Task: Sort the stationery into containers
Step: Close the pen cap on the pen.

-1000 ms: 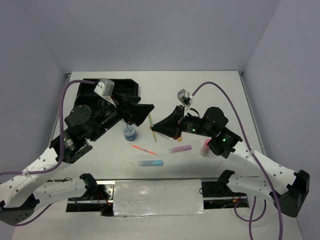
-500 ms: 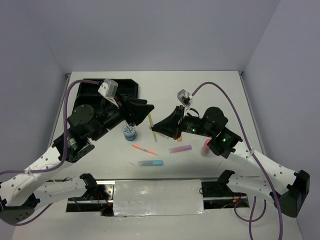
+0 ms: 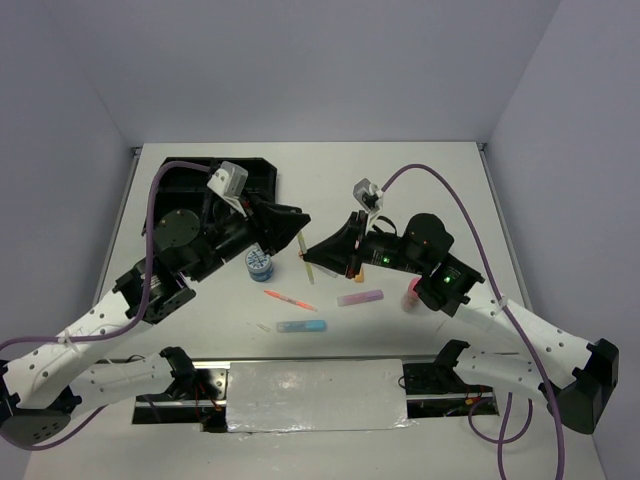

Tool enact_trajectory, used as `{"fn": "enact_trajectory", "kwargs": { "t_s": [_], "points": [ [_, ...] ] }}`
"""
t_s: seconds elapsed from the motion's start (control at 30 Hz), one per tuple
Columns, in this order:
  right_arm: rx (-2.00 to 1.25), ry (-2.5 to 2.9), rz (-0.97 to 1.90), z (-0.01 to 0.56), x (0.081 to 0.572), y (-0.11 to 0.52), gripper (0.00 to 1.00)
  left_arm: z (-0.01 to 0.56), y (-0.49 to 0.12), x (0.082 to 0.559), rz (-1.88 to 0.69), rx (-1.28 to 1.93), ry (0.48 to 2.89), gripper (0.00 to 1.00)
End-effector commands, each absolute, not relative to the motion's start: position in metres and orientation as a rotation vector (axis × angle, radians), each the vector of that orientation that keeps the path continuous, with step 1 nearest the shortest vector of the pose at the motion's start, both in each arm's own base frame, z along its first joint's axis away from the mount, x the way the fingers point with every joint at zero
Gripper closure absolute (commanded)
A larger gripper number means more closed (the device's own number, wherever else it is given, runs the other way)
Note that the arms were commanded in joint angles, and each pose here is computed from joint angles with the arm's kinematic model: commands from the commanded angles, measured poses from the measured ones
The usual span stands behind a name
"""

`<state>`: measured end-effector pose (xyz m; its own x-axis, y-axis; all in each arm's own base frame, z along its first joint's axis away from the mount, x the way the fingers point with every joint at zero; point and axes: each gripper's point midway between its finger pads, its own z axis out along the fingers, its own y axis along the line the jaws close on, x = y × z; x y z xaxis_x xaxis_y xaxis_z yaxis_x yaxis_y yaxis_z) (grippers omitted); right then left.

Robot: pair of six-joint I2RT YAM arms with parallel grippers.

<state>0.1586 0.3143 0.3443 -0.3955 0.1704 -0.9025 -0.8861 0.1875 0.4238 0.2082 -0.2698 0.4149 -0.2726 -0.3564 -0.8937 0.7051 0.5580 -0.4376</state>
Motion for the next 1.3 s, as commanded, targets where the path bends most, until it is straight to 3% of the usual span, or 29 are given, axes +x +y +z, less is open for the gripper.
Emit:
{"fn": "enact_trajectory", "kwargs": {
  "t_s": [0.0, 0.03, 0.07, 0.13, 0.17, 0.2, 0.7, 1.27],
  "points": [
    [-0.711, 1.436, 1.375, 0.367, 0.158, 0.313, 1.00, 0.427, -0.269, 0.202, -1.087, 0.315, 1.478, 0.60],
    [-0.707, 1.435, 1.372, 0.368, 0.160, 0.313, 1.00, 0.425, -0.269, 0.203, -1.083, 0.316, 1.482, 0.63],
    [-0.711, 1.432, 1.374, 0.369, 0.159, 0.313, 1.00, 0.424, -0.270, 0.202, -1.084, 0.317, 1.487, 0.74],
    [-0.711, 1.431, 1.372, 0.369, 0.159, 0.313, 1.00, 0.422, -0.271, 0.202, -1.086, 0.323, 1.497, 0.85],
    [-0.707, 1.432, 1.368, 0.369, 0.160, 0.313, 1.00, 0.422, -0.272, 0.202, -1.088, 0.326, 1.500, 0.97],
    [-0.706, 1.430, 1.367, 0.370, 0.161, 0.313, 1.00, 0.423, -0.273, 0.202, -1.093, 0.329, 1.501, 1.00],
    [-0.656, 1.325, 1.301, 0.416, 0.171, 0.296, 1.00, 0.400, -0.290, 0.197, -1.172, 0.369, 1.540, 1.00],
    [-0.622, 1.177, 1.458, 0.467, 0.162, 0.289, 1.00, 0.378, -0.292, 0.199, -1.175, 0.351, 1.571, 1.00]
  ]
}}
